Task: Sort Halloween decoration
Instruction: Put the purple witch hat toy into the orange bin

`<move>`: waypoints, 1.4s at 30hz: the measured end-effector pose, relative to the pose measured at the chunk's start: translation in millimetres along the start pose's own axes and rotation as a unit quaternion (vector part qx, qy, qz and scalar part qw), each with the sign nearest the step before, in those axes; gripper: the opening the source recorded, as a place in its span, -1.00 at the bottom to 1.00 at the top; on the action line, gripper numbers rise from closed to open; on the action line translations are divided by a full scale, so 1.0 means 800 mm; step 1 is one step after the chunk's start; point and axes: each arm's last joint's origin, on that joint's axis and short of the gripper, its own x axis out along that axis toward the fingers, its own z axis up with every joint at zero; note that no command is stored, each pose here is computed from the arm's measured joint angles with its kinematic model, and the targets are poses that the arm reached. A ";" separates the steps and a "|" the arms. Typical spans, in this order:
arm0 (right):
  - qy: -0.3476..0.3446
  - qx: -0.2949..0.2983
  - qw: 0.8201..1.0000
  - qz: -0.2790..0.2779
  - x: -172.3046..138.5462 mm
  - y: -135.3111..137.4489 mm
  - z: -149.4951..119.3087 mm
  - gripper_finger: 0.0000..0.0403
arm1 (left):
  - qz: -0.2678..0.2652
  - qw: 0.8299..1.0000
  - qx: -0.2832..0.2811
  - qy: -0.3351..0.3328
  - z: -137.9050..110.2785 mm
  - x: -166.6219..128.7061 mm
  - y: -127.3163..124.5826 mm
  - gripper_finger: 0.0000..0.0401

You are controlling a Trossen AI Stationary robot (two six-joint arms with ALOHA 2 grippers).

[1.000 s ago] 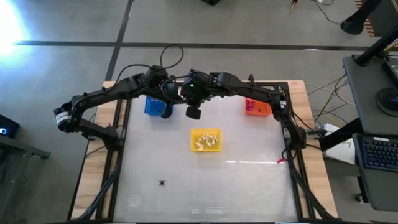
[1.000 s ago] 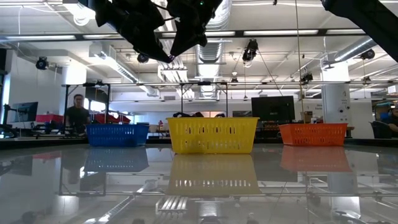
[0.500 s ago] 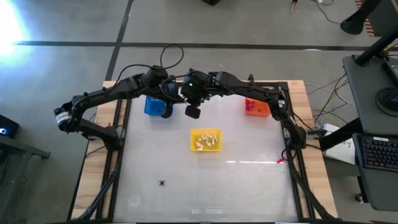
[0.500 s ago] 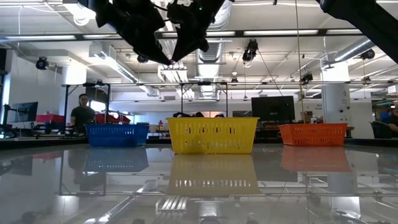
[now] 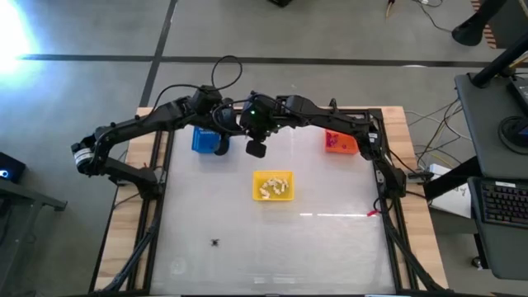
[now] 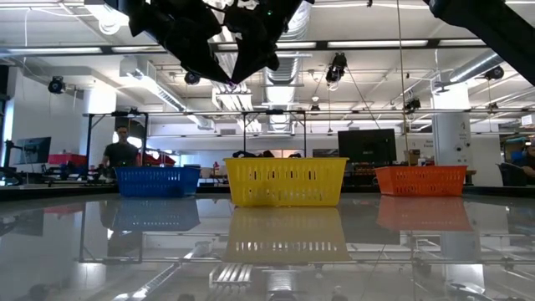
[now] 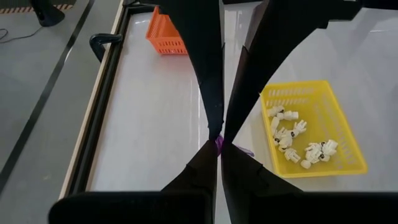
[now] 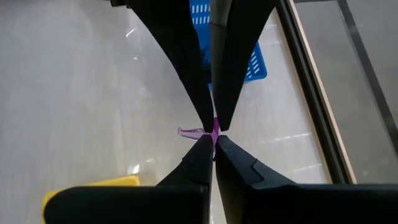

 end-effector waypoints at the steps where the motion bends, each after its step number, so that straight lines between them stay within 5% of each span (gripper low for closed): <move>1: -0.001 0.000 1.000 0.000 0.000 0.000 0.000 -0.96 | 0.000 1.000 0.001 0.000 0.000 0.000 0.000 -1.00; 42: 0.011 0.018 1.000 -0.004 -0.019 -0.001 -0.003 -0.90 | -0.004 1.000 0.003 0.018 0.001 -0.007 0.002 -1.00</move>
